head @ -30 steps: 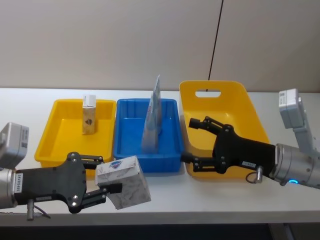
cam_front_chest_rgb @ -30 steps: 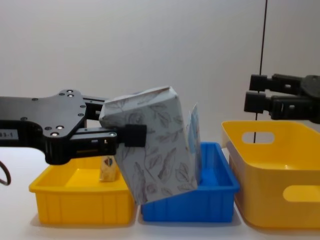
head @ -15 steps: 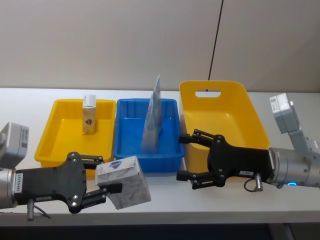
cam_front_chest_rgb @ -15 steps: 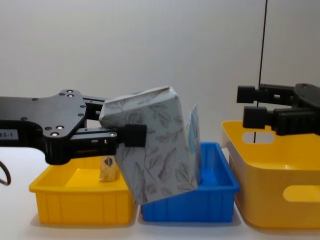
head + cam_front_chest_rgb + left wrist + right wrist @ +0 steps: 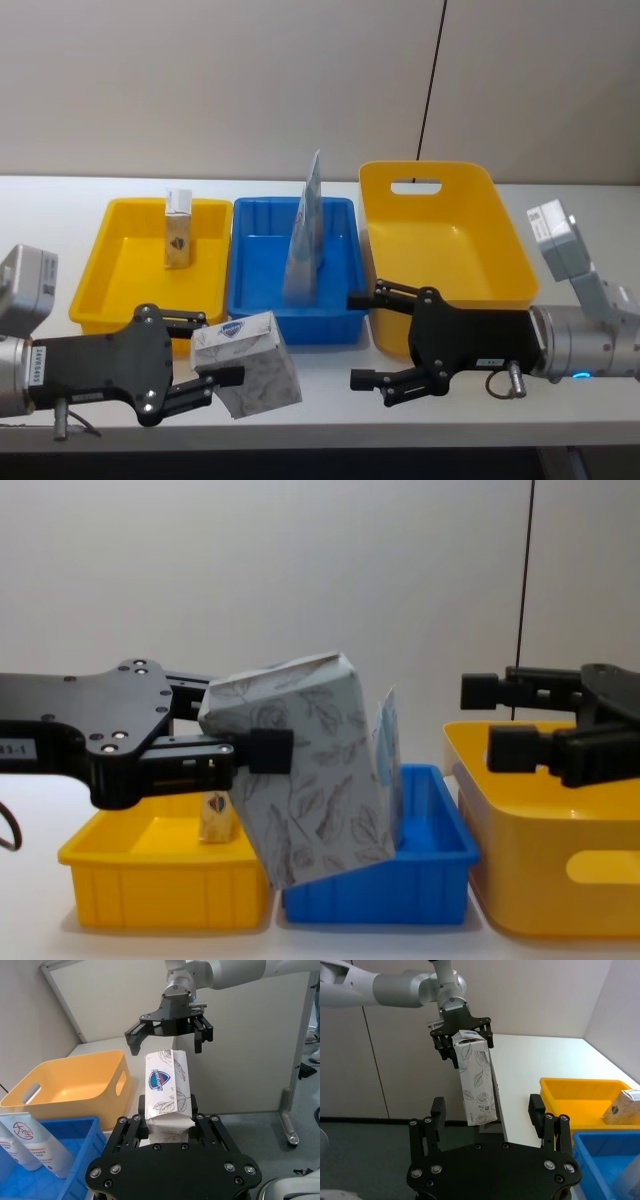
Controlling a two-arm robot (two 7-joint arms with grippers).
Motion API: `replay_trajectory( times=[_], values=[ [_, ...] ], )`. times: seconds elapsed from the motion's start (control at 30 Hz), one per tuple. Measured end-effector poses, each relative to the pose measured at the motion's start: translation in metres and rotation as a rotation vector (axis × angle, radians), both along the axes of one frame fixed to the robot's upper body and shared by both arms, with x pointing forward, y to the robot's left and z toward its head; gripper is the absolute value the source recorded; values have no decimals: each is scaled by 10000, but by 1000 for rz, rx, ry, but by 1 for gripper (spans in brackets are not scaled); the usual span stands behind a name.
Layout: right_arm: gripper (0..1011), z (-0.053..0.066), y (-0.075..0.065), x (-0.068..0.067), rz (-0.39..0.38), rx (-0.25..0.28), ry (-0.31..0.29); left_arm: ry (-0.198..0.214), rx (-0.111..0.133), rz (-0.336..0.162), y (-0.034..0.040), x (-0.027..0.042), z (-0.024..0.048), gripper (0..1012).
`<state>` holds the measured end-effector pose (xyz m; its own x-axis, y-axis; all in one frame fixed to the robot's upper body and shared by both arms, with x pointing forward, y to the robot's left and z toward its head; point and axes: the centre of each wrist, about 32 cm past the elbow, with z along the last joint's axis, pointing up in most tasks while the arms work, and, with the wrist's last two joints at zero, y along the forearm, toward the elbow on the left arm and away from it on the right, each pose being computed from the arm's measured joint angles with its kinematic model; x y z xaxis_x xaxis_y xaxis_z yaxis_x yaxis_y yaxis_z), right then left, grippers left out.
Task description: Bimanual collaborative sorting of washing and personal care products
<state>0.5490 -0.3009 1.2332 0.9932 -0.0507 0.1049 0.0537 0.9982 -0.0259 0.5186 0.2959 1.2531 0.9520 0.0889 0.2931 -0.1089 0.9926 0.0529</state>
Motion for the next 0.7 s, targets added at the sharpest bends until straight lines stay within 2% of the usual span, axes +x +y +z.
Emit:
replay_trajectory(
  times=[0.37,0.7],
  values=[
    [1000,-36,83,10,4,-1,-19,0,0,0,0,0,0,376],
    [1000,-86,222,32,13,5,-28,0,0,0,0,0,0,376]
  ],
)
